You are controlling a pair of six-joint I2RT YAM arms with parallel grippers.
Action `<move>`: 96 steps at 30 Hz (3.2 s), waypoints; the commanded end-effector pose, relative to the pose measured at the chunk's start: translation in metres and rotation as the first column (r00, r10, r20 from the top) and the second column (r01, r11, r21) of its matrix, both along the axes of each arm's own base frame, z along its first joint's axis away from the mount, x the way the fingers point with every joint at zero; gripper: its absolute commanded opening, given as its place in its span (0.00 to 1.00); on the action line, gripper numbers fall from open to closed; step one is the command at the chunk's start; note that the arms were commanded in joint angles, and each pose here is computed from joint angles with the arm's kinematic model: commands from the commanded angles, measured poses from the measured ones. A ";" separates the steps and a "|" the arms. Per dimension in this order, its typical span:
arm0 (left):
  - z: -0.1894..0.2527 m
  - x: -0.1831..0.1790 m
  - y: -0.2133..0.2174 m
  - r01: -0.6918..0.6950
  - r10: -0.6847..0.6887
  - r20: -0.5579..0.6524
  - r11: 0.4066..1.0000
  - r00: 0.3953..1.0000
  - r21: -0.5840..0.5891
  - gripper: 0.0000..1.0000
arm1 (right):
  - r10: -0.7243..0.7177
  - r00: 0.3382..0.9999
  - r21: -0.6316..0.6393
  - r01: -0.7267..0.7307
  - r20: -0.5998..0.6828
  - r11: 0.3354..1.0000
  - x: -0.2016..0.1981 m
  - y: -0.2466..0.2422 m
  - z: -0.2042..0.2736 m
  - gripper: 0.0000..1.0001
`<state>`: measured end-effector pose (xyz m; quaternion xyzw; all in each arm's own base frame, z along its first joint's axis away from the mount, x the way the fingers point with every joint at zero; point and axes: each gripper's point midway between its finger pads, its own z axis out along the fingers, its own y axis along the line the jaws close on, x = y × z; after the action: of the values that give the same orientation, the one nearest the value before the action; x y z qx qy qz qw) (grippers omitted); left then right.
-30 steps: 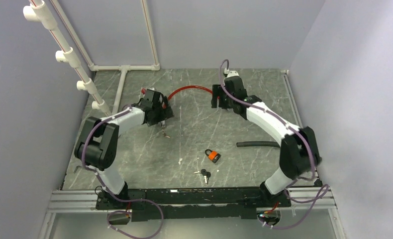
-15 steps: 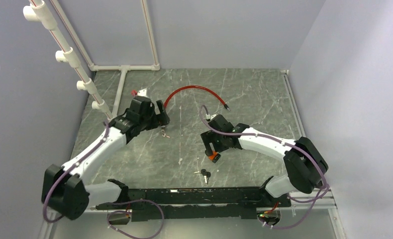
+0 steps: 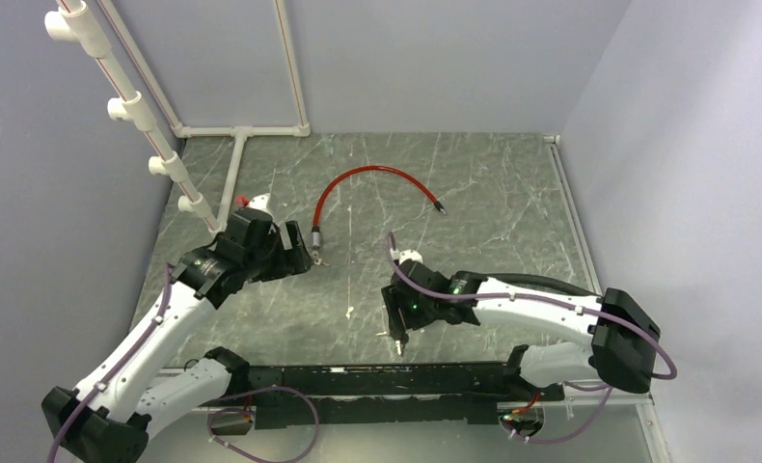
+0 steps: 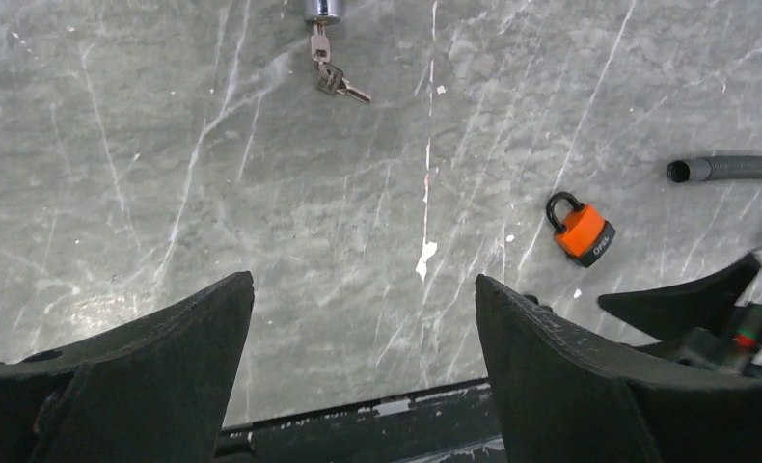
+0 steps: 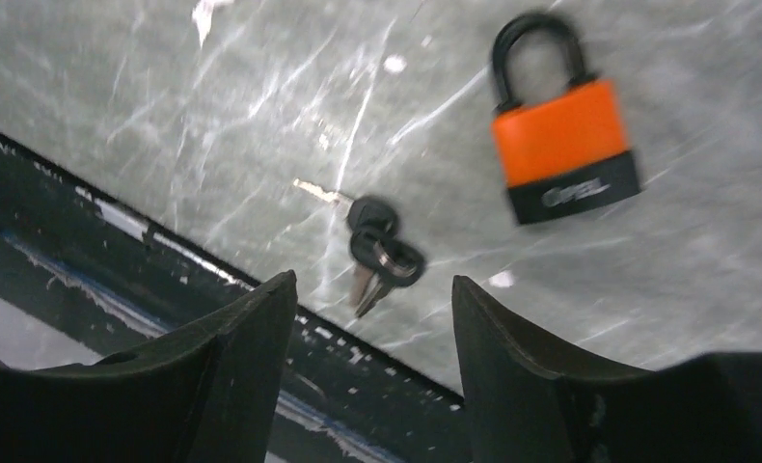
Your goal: Unlock with the key
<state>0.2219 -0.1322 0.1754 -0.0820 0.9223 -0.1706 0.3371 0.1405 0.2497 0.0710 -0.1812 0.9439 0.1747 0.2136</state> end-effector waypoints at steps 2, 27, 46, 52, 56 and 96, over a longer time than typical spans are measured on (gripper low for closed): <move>0.028 -0.018 0.018 0.013 -0.015 0.055 0.999 0.998 0.037 0.89 | -0.061 0.996 0.007 0.061 -0.063 0.998 -0.032 0.017 -0.017 0.60; 0.035 -0.020 0.005 0.073 -0.070 0.100 0.997 0.992 -0.029 0.83 | -0.042 0.994 -0.135 0.055 0.098 0.989 -0.007 0.030 -0.035 0.00; 0.005 -0.037 -0.081 0.392 -0.359 0.158 0.832 0.920 -0.392 0.58 | -0.010 0.923 0.293 -0.111 0.384 0.950 0.014 0.038 0.094 0.00; -0.017 -0.024 -0.067 0.273 -0.271 0.052 0.911 0.961 -0.310 0.49 | -0.055 0.954 0.197 -0.005 0.295 0.980 0.025 0.024 0.070 0.12; -0.039 -0.021 -0.056 0.204 -0.214 -0.018 0.950 0.977 -0.236 0.47 | -0.075 0.974 0.124 0.049 0.213 0.991 0.025 0.031 0.044 0.36; 0.046 -0.046 0.011 0.064 -0.059 0.129 0.997 0.990 -0.038 0.57 | -0.352 0.934 -0.130 0.358 0.067 0.925 0.028 0.102 -0.040 0.44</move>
<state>0.1736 -0.1228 0.2204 -0.0583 0.8983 -0.2126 0.3800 0.1578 0.3399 0.0273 -0.0268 0.9710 0.0627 0.2293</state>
